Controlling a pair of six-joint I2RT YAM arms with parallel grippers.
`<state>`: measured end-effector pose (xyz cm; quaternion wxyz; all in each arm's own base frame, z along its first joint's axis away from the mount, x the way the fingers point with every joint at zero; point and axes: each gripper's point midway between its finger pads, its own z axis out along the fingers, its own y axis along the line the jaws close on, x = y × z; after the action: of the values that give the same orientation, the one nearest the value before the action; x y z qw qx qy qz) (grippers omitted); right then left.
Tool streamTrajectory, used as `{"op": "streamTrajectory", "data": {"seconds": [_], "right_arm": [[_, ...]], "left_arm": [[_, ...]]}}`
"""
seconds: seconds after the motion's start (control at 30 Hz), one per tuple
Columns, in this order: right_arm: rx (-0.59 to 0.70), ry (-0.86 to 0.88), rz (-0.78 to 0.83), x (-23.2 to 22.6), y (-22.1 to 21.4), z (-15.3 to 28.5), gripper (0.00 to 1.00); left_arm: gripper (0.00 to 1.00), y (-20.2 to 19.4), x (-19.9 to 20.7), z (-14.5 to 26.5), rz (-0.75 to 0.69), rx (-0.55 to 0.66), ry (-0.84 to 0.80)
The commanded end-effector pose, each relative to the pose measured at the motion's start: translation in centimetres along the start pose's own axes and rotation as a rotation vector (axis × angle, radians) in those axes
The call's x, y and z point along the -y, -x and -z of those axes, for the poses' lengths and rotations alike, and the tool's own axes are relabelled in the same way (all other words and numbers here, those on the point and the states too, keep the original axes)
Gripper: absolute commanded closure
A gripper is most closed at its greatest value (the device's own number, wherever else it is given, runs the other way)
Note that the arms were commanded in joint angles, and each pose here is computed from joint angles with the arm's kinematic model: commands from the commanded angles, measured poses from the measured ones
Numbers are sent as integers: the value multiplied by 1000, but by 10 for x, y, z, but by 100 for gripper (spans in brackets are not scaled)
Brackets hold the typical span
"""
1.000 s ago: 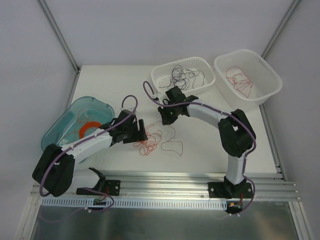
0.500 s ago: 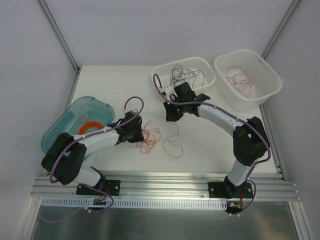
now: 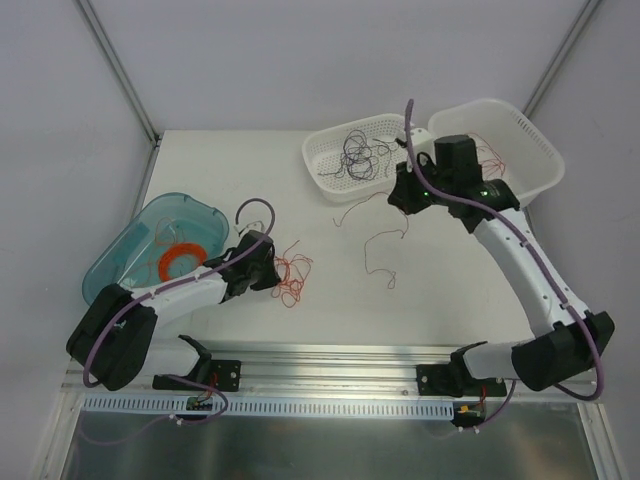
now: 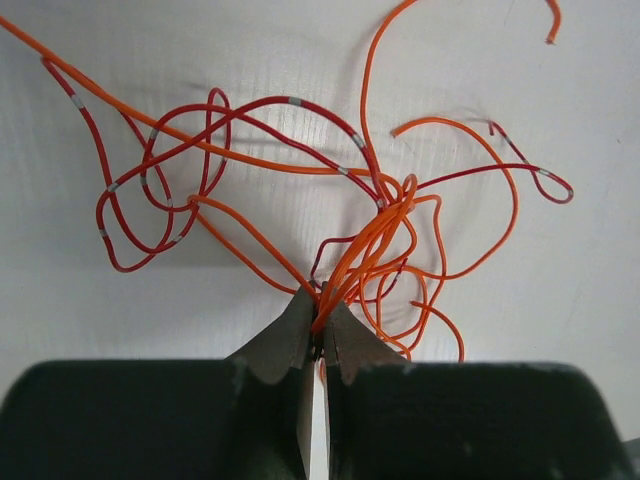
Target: Untangle the cables
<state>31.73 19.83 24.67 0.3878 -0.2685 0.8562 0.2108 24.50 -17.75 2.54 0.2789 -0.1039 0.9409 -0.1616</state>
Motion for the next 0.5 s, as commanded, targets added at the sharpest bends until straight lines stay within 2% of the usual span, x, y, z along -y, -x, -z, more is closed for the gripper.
{"op": "streamTrajectory", "data": {"seconds": [0.0, 0.17, 0.33, 0.47], "right_arm": [[123, -78, -12, 9, 39, 64, 99], [253, -206, -47, 36, 80, 124, 99], [371, -346, -49, 64, 118, 168, 99], [475, -494, -52, 99, 148, 198, 99]], "left_arm": [[100, 6, -2, 9, 11, 35, -24], [99, 1, 15, 15, -38, -24, -108], [93, -7, 43, 24, -132, -98, -235], [87, -31, 69, 34, -250, -228, -387]]}}
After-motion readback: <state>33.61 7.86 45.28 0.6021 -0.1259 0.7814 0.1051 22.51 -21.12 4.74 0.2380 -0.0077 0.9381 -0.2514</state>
